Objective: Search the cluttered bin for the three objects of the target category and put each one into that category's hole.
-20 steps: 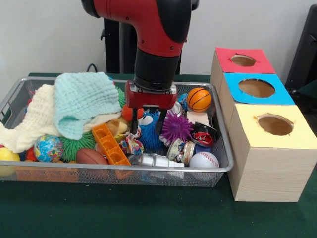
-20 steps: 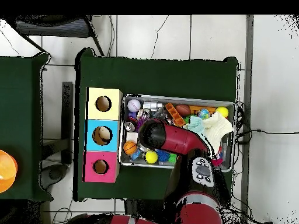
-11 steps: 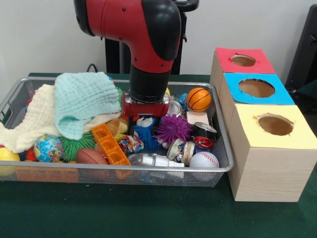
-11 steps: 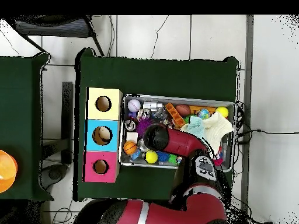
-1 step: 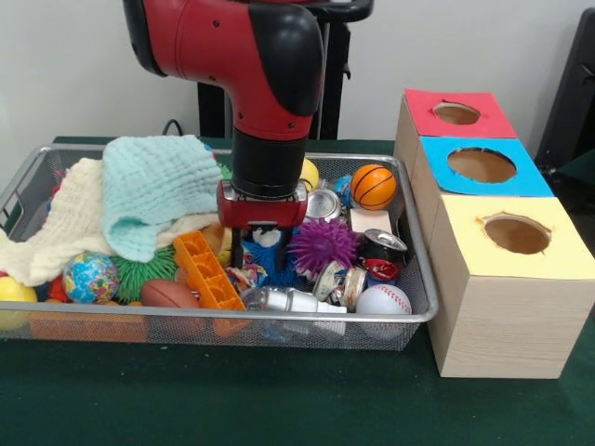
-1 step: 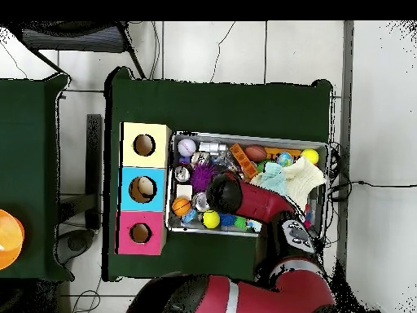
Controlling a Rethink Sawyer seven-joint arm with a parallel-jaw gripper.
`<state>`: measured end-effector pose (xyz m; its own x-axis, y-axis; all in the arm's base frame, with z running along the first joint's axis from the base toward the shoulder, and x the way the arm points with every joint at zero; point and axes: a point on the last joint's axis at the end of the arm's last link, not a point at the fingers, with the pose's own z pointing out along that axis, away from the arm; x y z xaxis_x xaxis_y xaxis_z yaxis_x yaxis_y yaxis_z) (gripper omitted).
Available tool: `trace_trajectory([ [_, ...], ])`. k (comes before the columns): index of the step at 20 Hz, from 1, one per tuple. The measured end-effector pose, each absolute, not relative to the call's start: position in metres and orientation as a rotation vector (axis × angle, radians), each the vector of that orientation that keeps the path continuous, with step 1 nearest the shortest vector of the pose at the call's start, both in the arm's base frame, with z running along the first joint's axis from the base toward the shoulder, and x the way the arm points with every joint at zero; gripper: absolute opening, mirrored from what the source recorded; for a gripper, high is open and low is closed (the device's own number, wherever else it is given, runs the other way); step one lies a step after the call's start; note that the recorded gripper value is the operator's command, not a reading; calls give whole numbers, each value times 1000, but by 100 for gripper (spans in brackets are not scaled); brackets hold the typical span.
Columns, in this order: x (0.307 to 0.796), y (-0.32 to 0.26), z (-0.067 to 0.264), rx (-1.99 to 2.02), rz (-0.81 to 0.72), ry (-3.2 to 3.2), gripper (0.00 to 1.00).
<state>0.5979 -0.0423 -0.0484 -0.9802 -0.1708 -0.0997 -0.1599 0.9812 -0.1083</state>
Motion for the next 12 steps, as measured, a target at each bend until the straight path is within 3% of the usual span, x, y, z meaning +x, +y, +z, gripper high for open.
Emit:
trace_trajectory([
  [12,587,-72,-62,-116,56,2843,100],
])
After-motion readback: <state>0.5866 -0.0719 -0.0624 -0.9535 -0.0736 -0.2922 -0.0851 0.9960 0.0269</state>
